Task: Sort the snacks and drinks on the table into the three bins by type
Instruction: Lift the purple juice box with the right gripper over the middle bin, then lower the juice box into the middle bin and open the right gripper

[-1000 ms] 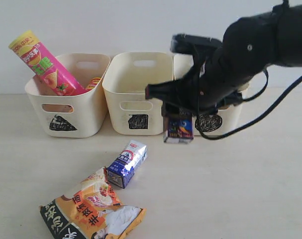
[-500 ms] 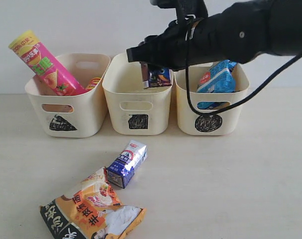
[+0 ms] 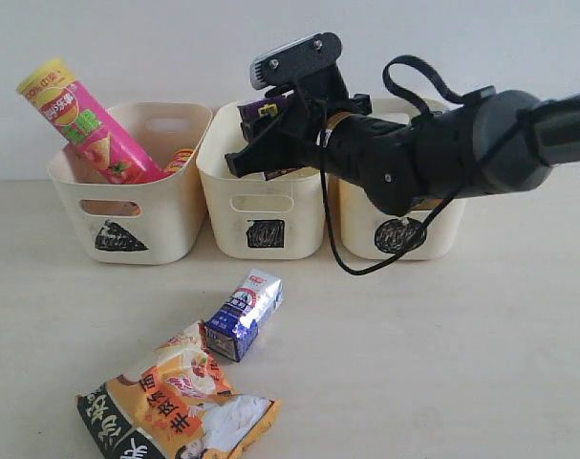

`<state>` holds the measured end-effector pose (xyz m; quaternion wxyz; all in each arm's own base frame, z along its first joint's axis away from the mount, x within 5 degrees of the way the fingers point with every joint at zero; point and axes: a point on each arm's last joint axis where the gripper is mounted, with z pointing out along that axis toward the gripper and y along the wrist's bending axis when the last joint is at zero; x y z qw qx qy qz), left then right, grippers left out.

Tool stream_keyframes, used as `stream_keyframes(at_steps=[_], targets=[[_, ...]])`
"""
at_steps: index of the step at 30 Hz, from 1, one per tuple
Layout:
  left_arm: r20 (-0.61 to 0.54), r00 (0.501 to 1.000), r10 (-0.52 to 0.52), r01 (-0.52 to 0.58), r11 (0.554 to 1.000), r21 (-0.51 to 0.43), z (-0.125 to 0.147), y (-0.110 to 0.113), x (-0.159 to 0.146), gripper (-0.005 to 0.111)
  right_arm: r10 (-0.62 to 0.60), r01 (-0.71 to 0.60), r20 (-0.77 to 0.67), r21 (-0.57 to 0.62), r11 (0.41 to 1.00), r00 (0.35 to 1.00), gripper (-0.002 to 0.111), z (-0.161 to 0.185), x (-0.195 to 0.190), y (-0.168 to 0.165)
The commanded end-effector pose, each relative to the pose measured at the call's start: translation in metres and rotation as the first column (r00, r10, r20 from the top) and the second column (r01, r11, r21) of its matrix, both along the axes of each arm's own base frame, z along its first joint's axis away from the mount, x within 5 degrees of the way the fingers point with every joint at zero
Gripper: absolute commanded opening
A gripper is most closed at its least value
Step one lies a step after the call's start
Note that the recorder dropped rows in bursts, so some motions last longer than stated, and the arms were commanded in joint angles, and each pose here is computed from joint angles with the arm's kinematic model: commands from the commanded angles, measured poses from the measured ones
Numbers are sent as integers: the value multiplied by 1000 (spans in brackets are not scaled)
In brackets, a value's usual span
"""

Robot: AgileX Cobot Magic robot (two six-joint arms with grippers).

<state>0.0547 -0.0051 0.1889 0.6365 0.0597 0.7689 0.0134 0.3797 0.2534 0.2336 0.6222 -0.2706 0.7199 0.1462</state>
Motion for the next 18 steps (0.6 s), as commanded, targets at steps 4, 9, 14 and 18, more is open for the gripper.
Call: stream_keyframes(at_steps=[4,9,14,18], targets=[[2,1000,0,0,1000,5,-1,0,0,4,-44,42,31,52,998,999,1,-11,15,6],[2,1000,0,0,1000,5,-1,0,0,4,-51,49,42,52,997,998,1,-12,24,11],[2,1000,0,0,1000,5,-1,0,0,4,-50,47,54,59,997,997,1,-8,33,17],[2,1000,0,0,1000,5,-1,0,0,4,-59,58,36,53,997,998,1,-8,40,15]])
